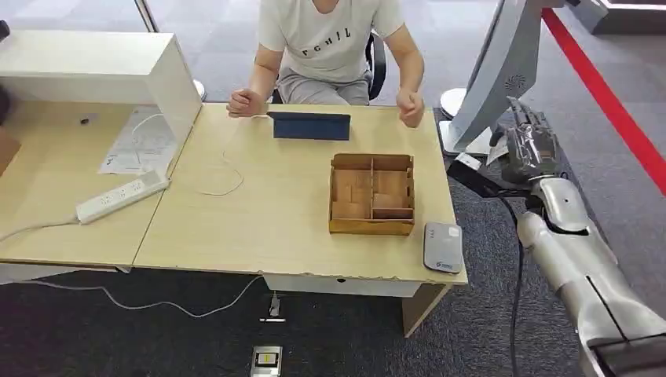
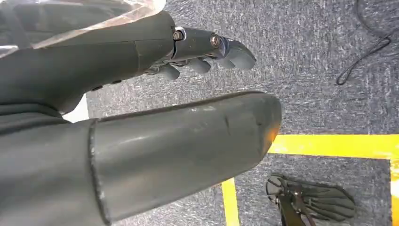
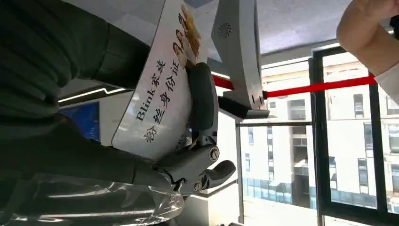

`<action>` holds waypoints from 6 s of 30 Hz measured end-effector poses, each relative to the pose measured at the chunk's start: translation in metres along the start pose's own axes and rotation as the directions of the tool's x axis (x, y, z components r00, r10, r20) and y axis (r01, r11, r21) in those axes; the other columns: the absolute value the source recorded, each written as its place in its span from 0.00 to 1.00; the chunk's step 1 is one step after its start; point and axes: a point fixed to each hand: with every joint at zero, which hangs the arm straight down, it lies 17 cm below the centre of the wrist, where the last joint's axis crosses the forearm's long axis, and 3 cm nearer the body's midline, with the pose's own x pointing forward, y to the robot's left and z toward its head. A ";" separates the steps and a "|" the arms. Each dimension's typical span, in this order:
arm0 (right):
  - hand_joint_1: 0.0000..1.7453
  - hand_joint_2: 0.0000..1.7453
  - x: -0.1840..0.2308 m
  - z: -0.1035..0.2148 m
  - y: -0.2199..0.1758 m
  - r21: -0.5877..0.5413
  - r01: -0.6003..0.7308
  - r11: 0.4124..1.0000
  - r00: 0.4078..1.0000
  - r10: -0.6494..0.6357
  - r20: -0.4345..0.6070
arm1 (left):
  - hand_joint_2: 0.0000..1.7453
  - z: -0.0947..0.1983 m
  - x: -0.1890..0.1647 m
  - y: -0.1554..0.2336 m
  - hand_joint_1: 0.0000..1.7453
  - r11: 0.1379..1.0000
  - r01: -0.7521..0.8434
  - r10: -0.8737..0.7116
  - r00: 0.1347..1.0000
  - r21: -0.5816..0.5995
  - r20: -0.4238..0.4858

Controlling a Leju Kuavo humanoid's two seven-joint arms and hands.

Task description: Pass the card to the sensor for recognition and then transmit it.

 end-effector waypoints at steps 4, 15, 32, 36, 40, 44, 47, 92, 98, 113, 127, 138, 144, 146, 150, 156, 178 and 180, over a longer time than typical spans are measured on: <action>1.00 1.00 0.010 0.016 0.023 0.021 -0.012 1.000 1.000 0.011 0.029 | 0.00 0.000 -0.002 0.000 0.00 1.000 0.004 -0.004 1.000 0.000 -0.009; 1.00 1.00 0.030 0.045 0.061 0.082 0.001 0.997 0.997 -0.007 0.076 | 0.00 0.000 -0.002 0.003 0.00 1.000 0.011 -0.011 1.000 0.009 -0.007; 1.00 1.00 0.054 0.064 0.095 0.164 -0.021 0.986 0.991 -0.001 0.136 | 0.00 -0.001 -0.006 0.007 0.00 0.999 -0.022 0.023 0.999 0.032 -0.037; 1.00 1.00 0.052 0.073 0.110 0.207 -0.016 0.978 0.994 -0.007 0.112 | 0.00 -0.001 -0.005 0.005 0.00 0.999 -0.022 0.023 0.999 0.030 -0.034; 1.00 1.00 0.042 0.087 0.128 0.256 -0.001 0.967 0.997 -0.020 0.077 | 0.00 -0.001 -0.004 0.005 0.00 0.999 -0.017 0.018 1.000 0.029 -0.023; 1.00 1.00 0.027 0.102 0.143 0.297 -0.001 0.955 0.999 -0.013 0.044 | 0.00 0.000 -0.002 0.003 0.00 1.000 -0.002 0.002 1.000 0.010 -0.010; 1.00 1.00 0.019 0.114 0.155 0.325 0.003 0.946 1.000 -0.010 0.021 | 0.00 0.000 -0.001 0.003 0.00 1.000 -0.001 0.001 1.000 0.006 -0.007; 1.00 1.00 0.042 0.139 0.173 0.321 0.096 0.942 0.993 -0.111 0.030 | 0.00 0.000 -0.001 0.008 0.00 1.000 0.000 0.000 1.000 0.019 -0.014; 1.00 1.00 0.041 0.144 0.175 0.312 0.120 0.943 0.991 -0.131 0.017 | 0.00 0.000 0.003 0.008 0.00 1.000 0.007 -0.007 1.000 0.018 0.009; 1.00 1.00 0.035 0.124 0.157 0.288 0.152 0.945 0.987 -0.162 0.009 | 0.00 0.000 0.000 0.011 0.00 1.000 0.001 -0.001 1.000 0.023 -0.011; 1.00 1.00 0.105 0.009 0.018 0.035 0.182 0.983 0.964 -0.185 0.189 | 0.00 0.001 0.001 0.003 0.00 1.000 0.028 -0.028 1.000 -0.007 -0.002; 1.00 1.00 0.200 -0.033 -0.050 -0.092 0.070 0.993 0.945 -0.037 0.324 | 0.00 0.001 0.001 -0.016 0.00 0.996 0.071 -0.070 0.997 -0.053 0.021; 1.00 1.00 0.207 -0.041 -0.047 -0.070 0.009 0.997 0.956 0.012 0.294 | 0.00 0.001 -0.001 -0.024 0.00 0.992 0.103 -0.101 0.994 -0.066 0.030; 1.00 1.00 0.204 -0.042 -0.041 -0.053 -0.035 0.998 0.960 0.049 0.275 | 0.00 0.001 -0.004 -0.026 0.00 0.991 0.115 -0.114 0.993 -0.070 0.019; 1.00 1.00 0.196 -0.043 -0.032 -0.019 -0.074 0.997 0.968 0.077 0.240 | 0.00 0.001 -0.009 -0.029 0.00 0.989 0.126 -0.126 0.992 -0.074 0.004; 1.00 1.00 0.184 -0.043 -0.022 0.018 -0.112 0.994 0.972 0.106 0.208 | 0.00 0.001 -0.011 -0.033 0.00 0.987 0.137 -0.138 0.990 -0.081 0.000; 0.00 0.00 0.181 -0.032 0.004 0.051 -0.207 0.977 0.948 0.187 0.256 | 0.00 0.002 -0.015 -0.042 0.00 0.978 0.182 -0.182 0.983 -0.101 0.008; 0.00 0.00 0.182 -0.031 0.005 0.039 -0.222 0.974 0.943 0.204 0.263 | 0.00 0.002 -0.016 -0.043 0.00 0.979 0.178 -0.178 0.984 -0.102 0.004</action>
